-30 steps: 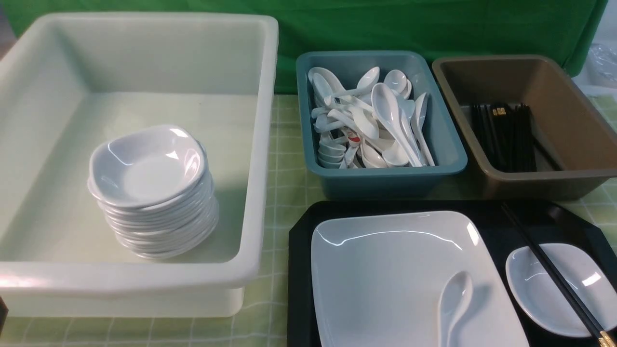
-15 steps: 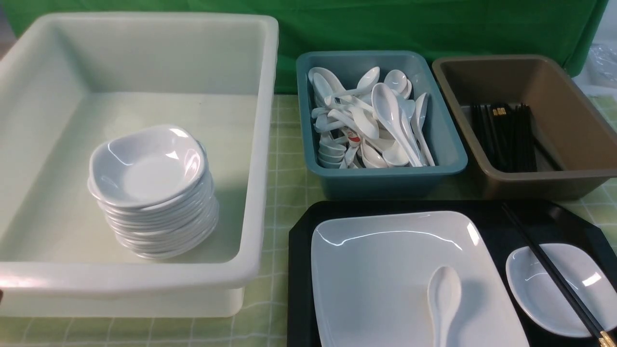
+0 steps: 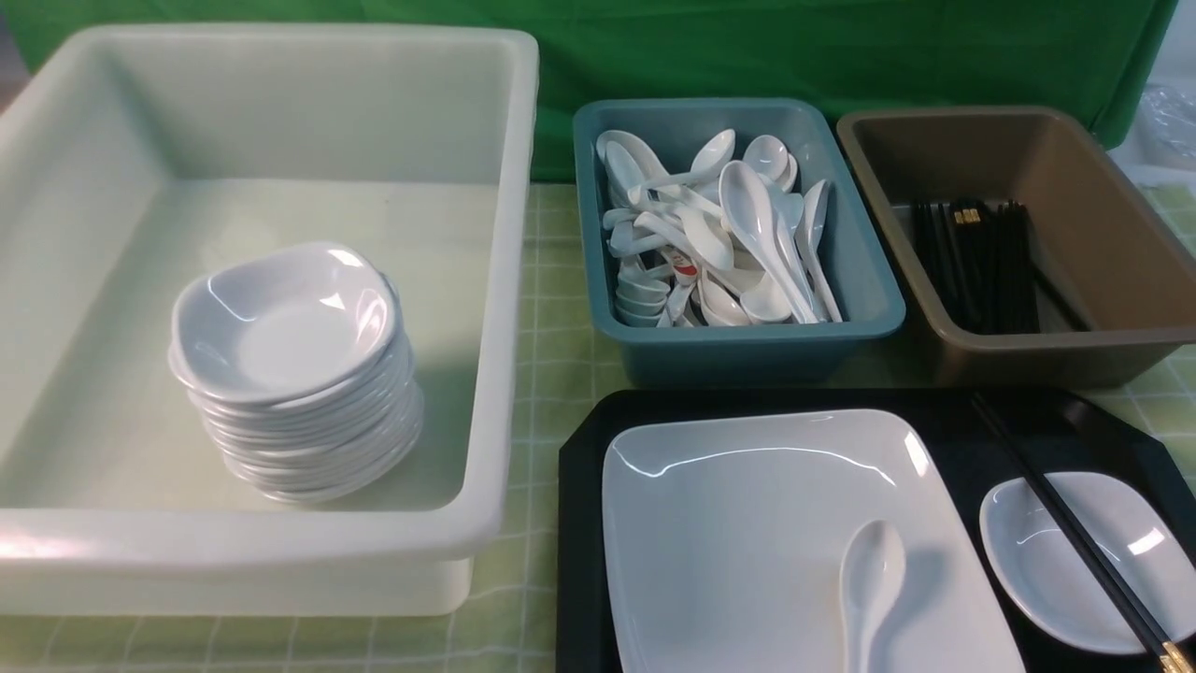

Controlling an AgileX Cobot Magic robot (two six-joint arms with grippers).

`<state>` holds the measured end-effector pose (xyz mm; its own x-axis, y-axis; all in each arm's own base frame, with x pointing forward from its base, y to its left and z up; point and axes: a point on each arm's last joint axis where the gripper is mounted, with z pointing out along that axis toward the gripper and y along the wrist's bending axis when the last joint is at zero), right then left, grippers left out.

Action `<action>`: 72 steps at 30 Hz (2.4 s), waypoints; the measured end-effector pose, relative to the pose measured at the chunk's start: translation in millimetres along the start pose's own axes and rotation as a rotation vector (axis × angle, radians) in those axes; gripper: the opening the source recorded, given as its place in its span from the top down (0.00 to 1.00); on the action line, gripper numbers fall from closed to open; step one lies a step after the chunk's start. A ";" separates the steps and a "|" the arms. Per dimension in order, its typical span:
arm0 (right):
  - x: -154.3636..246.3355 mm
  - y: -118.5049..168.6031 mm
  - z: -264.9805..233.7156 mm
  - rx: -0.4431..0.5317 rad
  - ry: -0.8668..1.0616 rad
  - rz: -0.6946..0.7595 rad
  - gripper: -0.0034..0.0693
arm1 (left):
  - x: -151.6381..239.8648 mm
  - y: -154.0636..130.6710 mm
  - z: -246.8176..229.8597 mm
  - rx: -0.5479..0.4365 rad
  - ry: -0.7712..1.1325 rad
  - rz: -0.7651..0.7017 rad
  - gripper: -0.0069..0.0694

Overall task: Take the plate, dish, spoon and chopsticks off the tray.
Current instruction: Use the right arm to grab a pair of chopsticks from the plate

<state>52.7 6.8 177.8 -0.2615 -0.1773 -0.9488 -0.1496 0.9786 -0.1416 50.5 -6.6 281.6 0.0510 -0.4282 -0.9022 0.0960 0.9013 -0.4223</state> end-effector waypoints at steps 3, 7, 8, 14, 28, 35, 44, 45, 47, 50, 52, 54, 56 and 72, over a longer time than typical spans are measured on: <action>0.0 0.0 0.0 0.000 0.000 0.000 0.63 | -20.8 -17.7 17.2 0.022 0.206 0.167 0.90; 0.0 0.0 0.0 0.000 0.000 0.000 0.63 | -25.1 -33.8 59.3 0.106 0.542 0.314 0.90; 0.0 0.0 0.0 0.000 0.000 0.000 0.63 | -23.0 -34.0 64.2 0.108 0.568 0.318 0.90; -0.4 -0.1 0.0 0.001 -0.004 0.000 0.63 | 0.5 -65.7 109.3 0.296 0.804 0.406 0.90; -32.4 -7.5 -6.3 -0.039 -0.375 0.655 0.63 | 6.1 -101.1 109.4 0.493 0.764 0.462 0.90; -90.0 -3.9 0.5 -0.112 0.068 0.443 0.66 | 3.6 -102.1 111.8 0.501 0.718 0.486 0.90; -138.5 3.7 104.3 -0.260 0.812 0.032 0.62 | -10.6 -101.8 99.2 0.540 0.647 0.529 0.90; -134.7 2.5 117.0 -0.244 0.872 0.006 0.60 | -14.0 -101.5 95.8 0.546 0.631 0.532 0.90; -127.1 -0.7 132.4 -0.206 0.952 -0.038 0.58 | -22.2 -100.9 88.0 0.557 0.592 0.531 0.90; -111.2 -5.2 154.2 -0.136 1.059 -0.083 0.53 | -30.9 -99.8 78.1 0.570 0.555 0.523 0.90; -96.1 -11.3 169.8 -0.093 1.122 -0.080 0.42 | -38.3 -98.0 67.4 0.584 0.528 0.520 0.90; -87.3 -16.8 179.4 -0.076 1.138 -0.055 0.35 | -41.6 -96.6 61.1 0.593 0.521 0.523 0.90; -78.9 -21.4 190.7 -0.065 1.133 -0.026 0.31 | -43.0 -95.7 57.3 0.599 0.522 0.525 0.90; -53.8 -23.6 214.4 -0.086 1.163 -0.022 0.74 | -43.1 -95.3 55.8 0.603 0.526 0.528 0.90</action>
<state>274.7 15.7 171.7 -0.9678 -0.2268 -0.1095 -0.2173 0.9717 -0.0924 94.7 -77.7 365.6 -0.2045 0.2405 -0.9489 0.6915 0.7216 0.0339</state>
